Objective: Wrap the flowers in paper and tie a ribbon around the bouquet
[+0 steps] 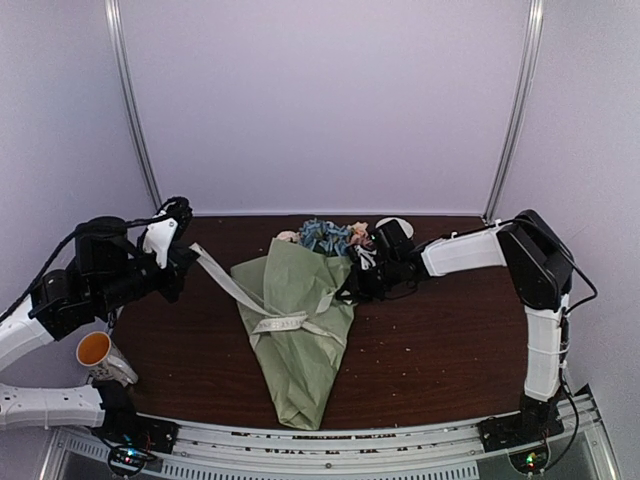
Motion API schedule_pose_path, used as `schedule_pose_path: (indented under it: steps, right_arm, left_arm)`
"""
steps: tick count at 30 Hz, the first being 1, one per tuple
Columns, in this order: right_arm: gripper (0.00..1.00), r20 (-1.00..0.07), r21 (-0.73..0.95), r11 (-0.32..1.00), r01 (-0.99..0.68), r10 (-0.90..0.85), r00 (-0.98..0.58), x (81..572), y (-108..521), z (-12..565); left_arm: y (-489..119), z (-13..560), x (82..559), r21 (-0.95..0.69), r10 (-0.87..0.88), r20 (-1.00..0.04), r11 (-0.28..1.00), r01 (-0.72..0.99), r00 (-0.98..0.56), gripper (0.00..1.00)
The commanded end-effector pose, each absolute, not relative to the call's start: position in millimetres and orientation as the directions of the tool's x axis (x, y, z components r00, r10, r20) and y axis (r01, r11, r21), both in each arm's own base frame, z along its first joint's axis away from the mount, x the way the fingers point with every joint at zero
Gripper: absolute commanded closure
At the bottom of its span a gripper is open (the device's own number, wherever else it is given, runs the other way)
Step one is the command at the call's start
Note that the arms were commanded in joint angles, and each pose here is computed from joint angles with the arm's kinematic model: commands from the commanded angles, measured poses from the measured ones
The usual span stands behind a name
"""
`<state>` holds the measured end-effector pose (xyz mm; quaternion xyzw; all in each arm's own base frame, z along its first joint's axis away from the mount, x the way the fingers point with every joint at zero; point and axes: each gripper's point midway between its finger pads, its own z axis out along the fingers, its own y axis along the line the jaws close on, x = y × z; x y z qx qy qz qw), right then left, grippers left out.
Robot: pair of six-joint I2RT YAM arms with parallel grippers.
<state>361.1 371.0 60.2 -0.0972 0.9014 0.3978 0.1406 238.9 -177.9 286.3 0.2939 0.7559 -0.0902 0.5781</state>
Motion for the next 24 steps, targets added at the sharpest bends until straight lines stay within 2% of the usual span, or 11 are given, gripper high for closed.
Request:
schedule_pose_path:
  steps: [1,6,8,15,18,21,24]
  right_arm:
    - [1.00,-0.347,0.669,0.677,-0.305,-0.078,-0.935,366,377,58]
    - [1.00,-0.346,0.668,0.679,-0.305,-0.080,-0.935,368,379,57]
    - [1.00,-0.344,0.666,0.680,-0.305,-0.082,-0.935,368,380,56]
    - [1.00,-0.341,0.658,0.689,-0.304,-0.087,-0.936,370,380,52]
    - [1.00,-0.338,0.655,0.692,-0.303,-0.091,-0.937,371,381,51]
    - [1.00,-0.338,0.652,0.695,-0.303,-0.091,-0.937,371,380,52]
    - [1.00,-0.344,0.644,0.701,-0.307,-0.093,-0.934,372,379,53]
  left_arm:
    - [-168,345,252,0.418,0.444,-0.896,0.836,0.356,0.009,0.98]
    - [-198,366,242,0.633,0.616,-0.773,0.728,0.264,0.154,0.97]
    - [-212,366,236,0.652,0.634,-0.754,0.688,0.320,0.174,0.99]
    - [-236,369,185,0.446,0.440,-0.878,0.612,0.654,0.188,0.98]
    - [-247,364,159,0.352,0.365,-0.915,0.518,0.780,0.170,0.98]
    - [-267,330,144,0.275,0.417,-0.904,0.406,0.871,0.091,1.00]
    - [-282,277,139,0.210,0.546,-0.838,0.334,0.919,-0.007,1.00]
